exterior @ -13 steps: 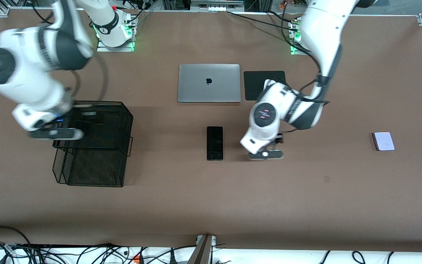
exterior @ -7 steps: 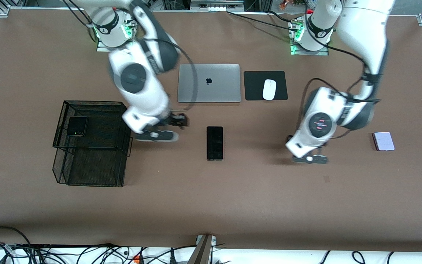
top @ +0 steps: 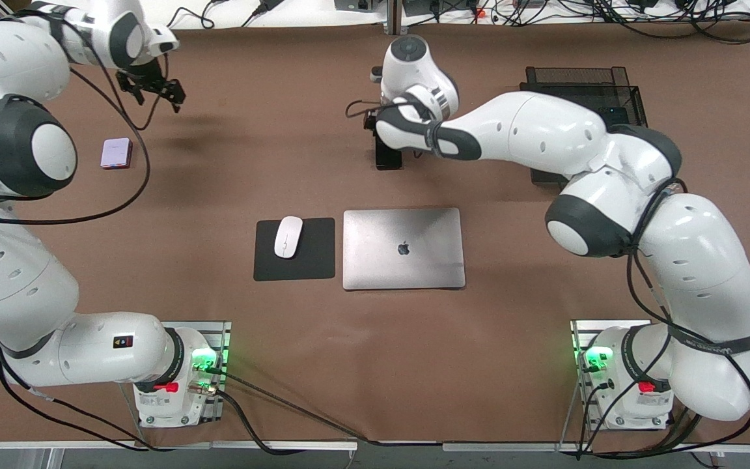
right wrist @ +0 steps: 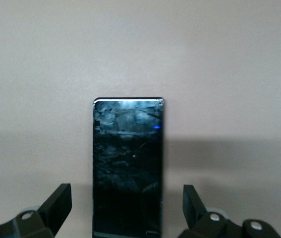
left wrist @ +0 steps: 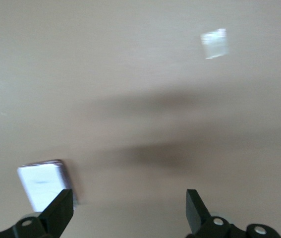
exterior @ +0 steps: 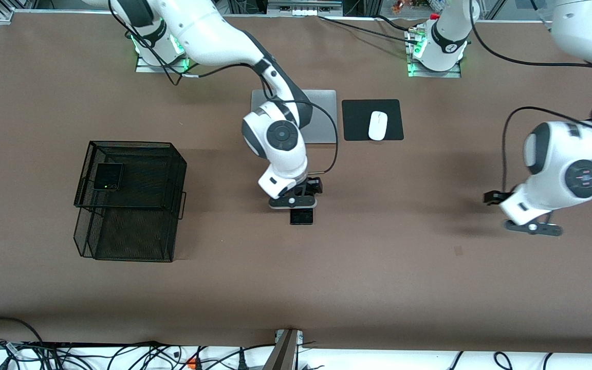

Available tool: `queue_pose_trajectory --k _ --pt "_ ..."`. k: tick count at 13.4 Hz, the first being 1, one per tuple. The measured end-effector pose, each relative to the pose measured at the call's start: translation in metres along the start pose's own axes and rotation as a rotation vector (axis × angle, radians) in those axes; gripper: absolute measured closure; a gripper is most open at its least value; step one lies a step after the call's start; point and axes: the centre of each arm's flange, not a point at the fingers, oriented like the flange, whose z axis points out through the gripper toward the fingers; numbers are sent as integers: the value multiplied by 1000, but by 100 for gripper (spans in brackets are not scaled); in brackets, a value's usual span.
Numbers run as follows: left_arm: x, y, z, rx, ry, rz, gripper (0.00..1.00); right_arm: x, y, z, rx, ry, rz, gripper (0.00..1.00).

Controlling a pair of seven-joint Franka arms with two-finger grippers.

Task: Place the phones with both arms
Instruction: 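Grasp the tall phone with the right gripper while the left gripper reaches the white phone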

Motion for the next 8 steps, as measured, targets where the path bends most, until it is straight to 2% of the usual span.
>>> queue_pose_trajectory --k 4,8 --pt "-32 -95 18 -13 18 -70 0 -12 -4 30 -52 31 -67 0" --pt "-62 -134 54 -18 63 -109 0 -19 -8 36 -74 40 -102 0"
